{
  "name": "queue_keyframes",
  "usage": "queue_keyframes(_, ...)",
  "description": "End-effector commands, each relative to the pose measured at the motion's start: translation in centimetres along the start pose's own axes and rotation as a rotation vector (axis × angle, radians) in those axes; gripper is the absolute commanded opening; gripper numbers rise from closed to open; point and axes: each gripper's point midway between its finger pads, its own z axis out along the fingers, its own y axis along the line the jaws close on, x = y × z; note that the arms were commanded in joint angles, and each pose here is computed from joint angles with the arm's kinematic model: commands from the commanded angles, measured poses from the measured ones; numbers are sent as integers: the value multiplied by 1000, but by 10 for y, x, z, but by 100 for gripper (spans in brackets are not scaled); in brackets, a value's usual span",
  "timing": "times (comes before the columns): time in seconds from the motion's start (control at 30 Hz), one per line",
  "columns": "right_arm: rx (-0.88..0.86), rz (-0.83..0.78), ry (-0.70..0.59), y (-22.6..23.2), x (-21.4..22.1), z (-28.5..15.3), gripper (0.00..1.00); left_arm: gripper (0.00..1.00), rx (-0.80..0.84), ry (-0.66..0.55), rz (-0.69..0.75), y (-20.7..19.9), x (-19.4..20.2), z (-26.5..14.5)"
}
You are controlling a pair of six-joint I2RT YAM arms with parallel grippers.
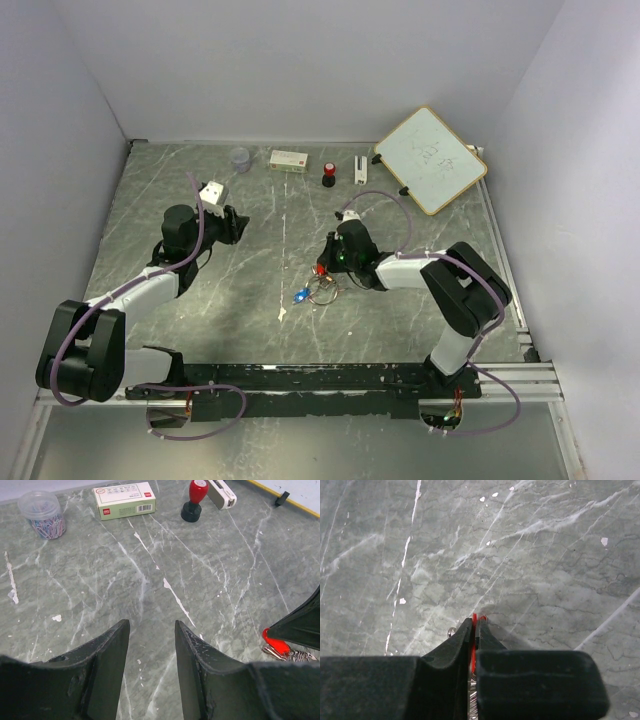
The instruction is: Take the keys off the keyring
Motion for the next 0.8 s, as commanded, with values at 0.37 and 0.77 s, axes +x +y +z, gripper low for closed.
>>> queue_keyframes(0.37, -12, -148, -142, 28, -66, -40, 0, 50, 105, -53, 19, -20, -23, 1)
queue_keyframes(0.77, -53, -328, -425, 80, -148, -103, 0, 52, 339, -104, -30, -61, -56, 4)
